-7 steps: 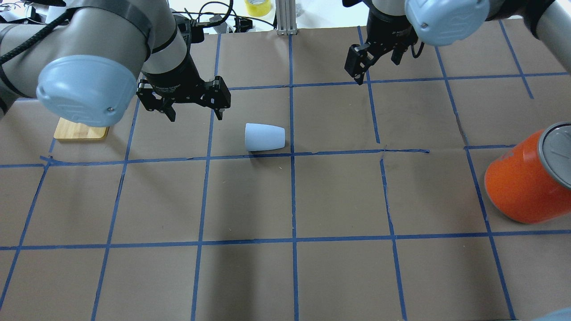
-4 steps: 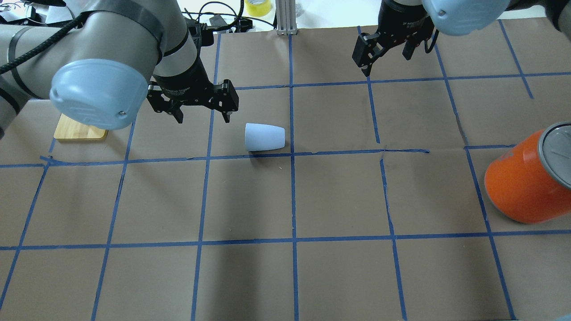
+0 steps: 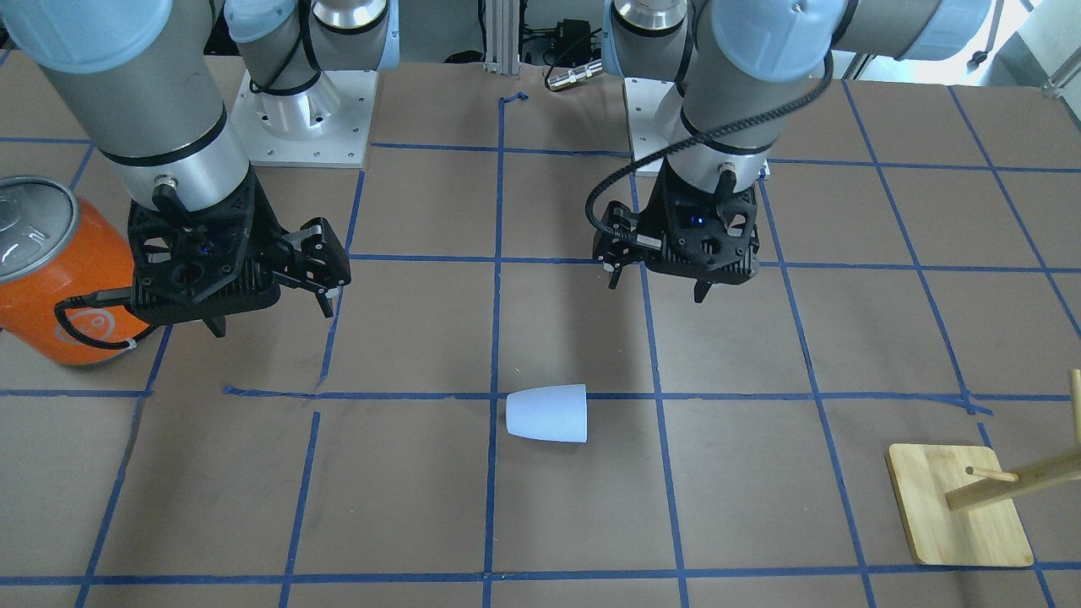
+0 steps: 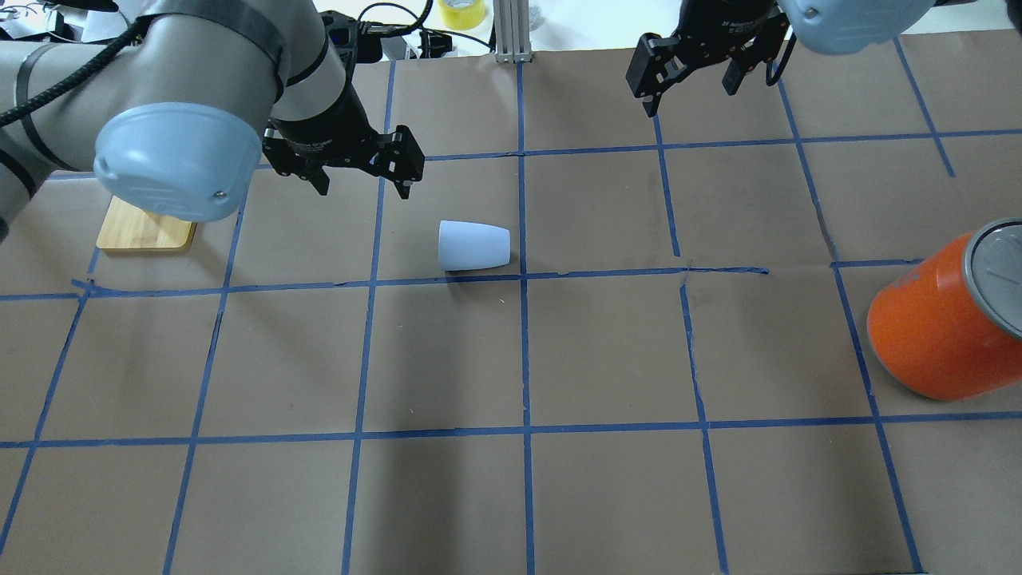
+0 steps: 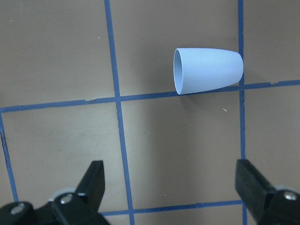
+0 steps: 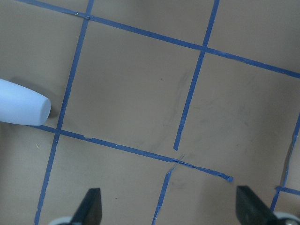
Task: Flip cup
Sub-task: 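Reach the left gripper to the cup lying on its side and grasp it, then lift the cup with the left gripper and rotate it upright, then set the cup upright on the table with the left gripper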
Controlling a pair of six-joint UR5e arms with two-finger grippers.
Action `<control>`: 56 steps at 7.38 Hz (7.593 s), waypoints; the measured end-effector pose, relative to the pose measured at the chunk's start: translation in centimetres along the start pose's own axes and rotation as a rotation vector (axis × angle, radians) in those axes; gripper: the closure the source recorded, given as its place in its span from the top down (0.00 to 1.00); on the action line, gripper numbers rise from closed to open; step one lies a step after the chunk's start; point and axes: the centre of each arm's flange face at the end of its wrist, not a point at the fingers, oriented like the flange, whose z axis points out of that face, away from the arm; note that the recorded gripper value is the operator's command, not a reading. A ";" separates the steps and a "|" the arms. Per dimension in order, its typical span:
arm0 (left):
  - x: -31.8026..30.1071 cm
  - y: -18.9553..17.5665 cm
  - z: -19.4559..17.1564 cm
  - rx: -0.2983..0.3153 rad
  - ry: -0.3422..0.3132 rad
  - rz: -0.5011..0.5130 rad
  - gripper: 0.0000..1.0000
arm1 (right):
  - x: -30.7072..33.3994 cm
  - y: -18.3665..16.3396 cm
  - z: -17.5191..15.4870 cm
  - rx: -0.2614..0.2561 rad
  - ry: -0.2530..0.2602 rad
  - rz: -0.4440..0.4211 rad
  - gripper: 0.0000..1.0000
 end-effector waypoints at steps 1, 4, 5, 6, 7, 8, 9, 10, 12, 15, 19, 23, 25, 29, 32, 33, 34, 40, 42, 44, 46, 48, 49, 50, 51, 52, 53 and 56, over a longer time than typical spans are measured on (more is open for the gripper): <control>-1.4 -1.3 2.0 -0.016 0.110 0.016 1.00 | 0.0 0.1 -0.1 -0.001 -0.001 0.008 1.00; -3.5 -5.3 9.6 -0.039 0.410 0.061 1.00 | -0.1 0.2 0.2 -0.010 0.003 -0.001 1.00; -5.5 -6.2 11.6 -0.034 0.457 0.073 1.00 | -0.2 0.2 0.3 -0.013 0.004 -0.004 1.00; -7.2 -6.7 13.4 -0.033 0.491 0.074 1.00 | -0.2 0.3 0.4 -0.015 0.005 -0.006 1.00; -7.9 -7.2 15.2 -0.022 0.541 0.078 1.00 | -0.2 0.3 0.4 -0.015 0.005 -0.006 1.00; -8.0 -7.6 17.0 -0.011 0.593 0.085 0.99 | -0.3 0.3 0.4 -0.015 0.006 -0.007 1.00; -7.9 -7.4 18.6 -0.013 0.632 0.082 1.00 | -0.3 0.3 0.4 -0.015 0.006 -0.008 1.00; -7.8 -6.9 20.1 -0.013 0.662 0.077 1.00 | -0.3 0.3 0.5 -0.016 0.006 -0.008 1.00; -7.8 -6.2 21.9 -0.019 0.678 0.069 1.00 | -0.4 0.3 0.6 -0.017 0.007 -0.010 1.00; -7.5 -5.6 23.3 -0.051 0.705 0.030 0.98 | -0.5 0.4 0.7 -0.020 0.006 -0.011 1.00; -6.7 -5.0 24.2 -0.076 0.771 -0.053 0.82 | -0.7 0.3 0.8 -0.020 0.006 -0.014 1.00; -6.5 -4.3 24.9 -0.099 0.781 -0.068 0.22 | -0.7 0.4 0.7 -0.022 0.007 -0.015 1.00; -6.4 -4.2 24.9 -0.103 0.787 -0.072 0.08 | -0.7 0.4 0.7 -0.024 0.008 -0.015 1.00; -5.6 -4.4 23.4 -0.099 0.785 -0.093 0.00 | -0.7 0.5 0.8 -0.027 0.008 -0.015 1.00; -5.0 -5.0 19.3 -0.059 0.782 -0.125 0.00 | -0.7 0.5 0.8 -0.028 0.009 -0.016 1.00; -5.1 -5.4 17.1 -0.047 0.739 -0.149 0.00 | -0.7 0.5 0.7 -0.027 0.009 -0.016 1.00; -5.5 -6.1 14.3 -0.024 0.649 -0.171 0.00 | -0.7 0.5 0.7 -0.025 0.010 -0.016 1.00; -9.7 -9.0 6.9 0.030 -0.026 -0.038 0.00 | -0.7 0.5 0.7 -0.029 0.014 -0.018 1.00; -11.9 -9.4 10.1 -0.036 -0.104 -0.011 0.00 | -0.6 0.5 0.7 -0.031 0.021 -0.018 1.00; -14.2 -9.8 12.5 -0.091 -0.141 0.025 0.00 | -0.6 0.5 0.7 -0.031 0.024 -0.018 1.00; -16.0 -11.0 13.8 -0.129 -0.166 0.035 0.00 | -0.6 0.7 1.1 -0.039 0.024 -0.018 1.00; -16.2 -11.4 15.3 -0.160 -0.137 0.036 0.00 | -0.6 0.8 1.3 -0.042 0.025 -0.018 1.00; -16.2 -11.5 15.8 -0.167 -0.128 0.036 0.00 | -0.6 0.8 1.3 -0.042 0.026 -0.018 1.00; -16.3 -11.6 16.2 -0.172 -0.125 0.036 0.00 | -0.6 0.8 1.3 -0.042 0.026 -0.018 1.00; -16.3 -11.6 16.6 -0.177 -0.122 0.037 0.37 | -0.6 0.8 1.3 -0.040 0.026 -0.018 1.00; -16.3 -11.6 16.8 -0.179 -0.120 0.038 0.54 | -0.5 0.7 1.3 -0.037 0.027 -0.018 1.00; -16.3 -11.6 16.8 -0.179 -0.119 0.040 0.65 | -0.5 0.7 1.2 -0.036 0.027 -0.018 1.00; -16.1 -11.7 15.6 -0.155 -0.124 0.041 0.87 | -0.5 0.7 1.2 -0.034 0.027 -0.018 1.00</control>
